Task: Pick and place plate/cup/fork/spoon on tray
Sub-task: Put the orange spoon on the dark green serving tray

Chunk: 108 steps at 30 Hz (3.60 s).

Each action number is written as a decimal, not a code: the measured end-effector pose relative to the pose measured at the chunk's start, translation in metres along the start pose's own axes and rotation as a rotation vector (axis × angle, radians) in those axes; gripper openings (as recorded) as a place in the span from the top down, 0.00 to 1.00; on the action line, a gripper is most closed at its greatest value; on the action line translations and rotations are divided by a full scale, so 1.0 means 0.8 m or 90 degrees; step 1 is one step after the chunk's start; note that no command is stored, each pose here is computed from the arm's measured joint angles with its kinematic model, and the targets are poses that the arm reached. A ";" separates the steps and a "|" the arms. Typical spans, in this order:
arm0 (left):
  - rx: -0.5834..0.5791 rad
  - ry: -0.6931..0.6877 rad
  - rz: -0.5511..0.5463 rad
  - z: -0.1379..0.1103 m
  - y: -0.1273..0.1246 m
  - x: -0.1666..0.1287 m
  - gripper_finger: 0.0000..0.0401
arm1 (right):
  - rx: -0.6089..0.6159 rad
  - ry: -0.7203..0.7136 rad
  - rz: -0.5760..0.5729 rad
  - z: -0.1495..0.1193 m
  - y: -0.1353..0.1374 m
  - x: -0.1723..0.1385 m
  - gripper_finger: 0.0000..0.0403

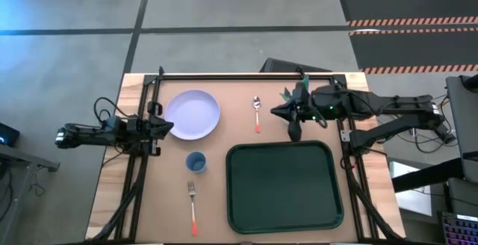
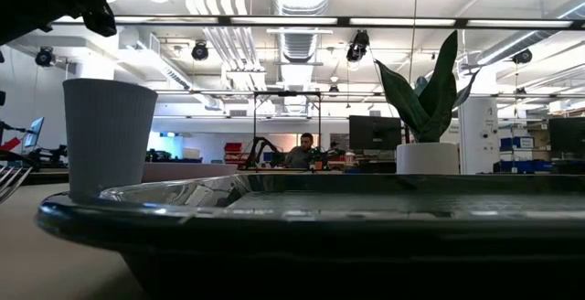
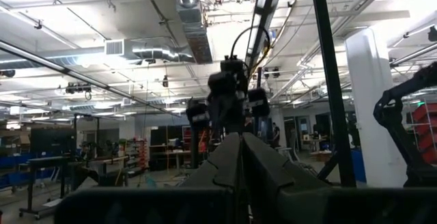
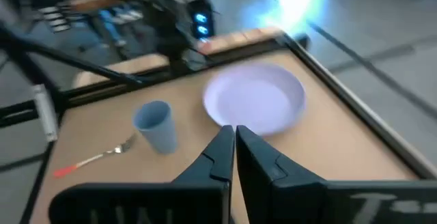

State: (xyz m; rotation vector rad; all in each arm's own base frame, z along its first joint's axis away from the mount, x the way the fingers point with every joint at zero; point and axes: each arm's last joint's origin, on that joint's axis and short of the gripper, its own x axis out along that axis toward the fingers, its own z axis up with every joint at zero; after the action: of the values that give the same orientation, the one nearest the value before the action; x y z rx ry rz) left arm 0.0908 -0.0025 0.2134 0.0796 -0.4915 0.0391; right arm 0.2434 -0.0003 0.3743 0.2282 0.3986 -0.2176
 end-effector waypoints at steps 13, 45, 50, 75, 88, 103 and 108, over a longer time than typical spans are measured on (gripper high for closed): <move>0.000 0.000 0.000 0.000 0.000 0.000 1.00 | 0.184 0.158 -0.149 -0.091 -0.017 0.085 0.98; 0.001 0.000 0.000 0.000 0.000 0.000 1.00 | 0.325 0.340 -0.344 -0.115 -0.085 0.261 0.69; 0.001 0.000 0.000 0.000 0.000 0.000 1.00 | 0.333 0.355 -0.339 -0.125 -0.097 0.276 0.70; 0.001 0.000 0.000 0.000 0.000 0.000 1.00 | 0.383 0.428 -0.364 -0.138 -0.152 0.273 0.69; 0.002 0.001 0.001 0.000 0.000 0.000 1.00 | 0.392 0.464 -0.351 -0.168 -0.160 0.298 0.69; 0.002 0.001 0.000 0.000 0.000 0.000 1.00 | 0.349 0.488 -0.339 -0.174 -0.162 0.299 0.96; 0.002 0.001 0.001 0.000 0.000 0.000 1.00 | 0.334 0.481 -0.326 -0.170 -0.161 0.299 0.97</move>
State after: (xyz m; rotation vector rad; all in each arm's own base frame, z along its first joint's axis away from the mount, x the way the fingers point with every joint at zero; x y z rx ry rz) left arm 0.0909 -0.0025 0.2131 0.0822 -0.4906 0.0407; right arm 0.3773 -0.1262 0.1327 0.7327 1.1533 -0.7508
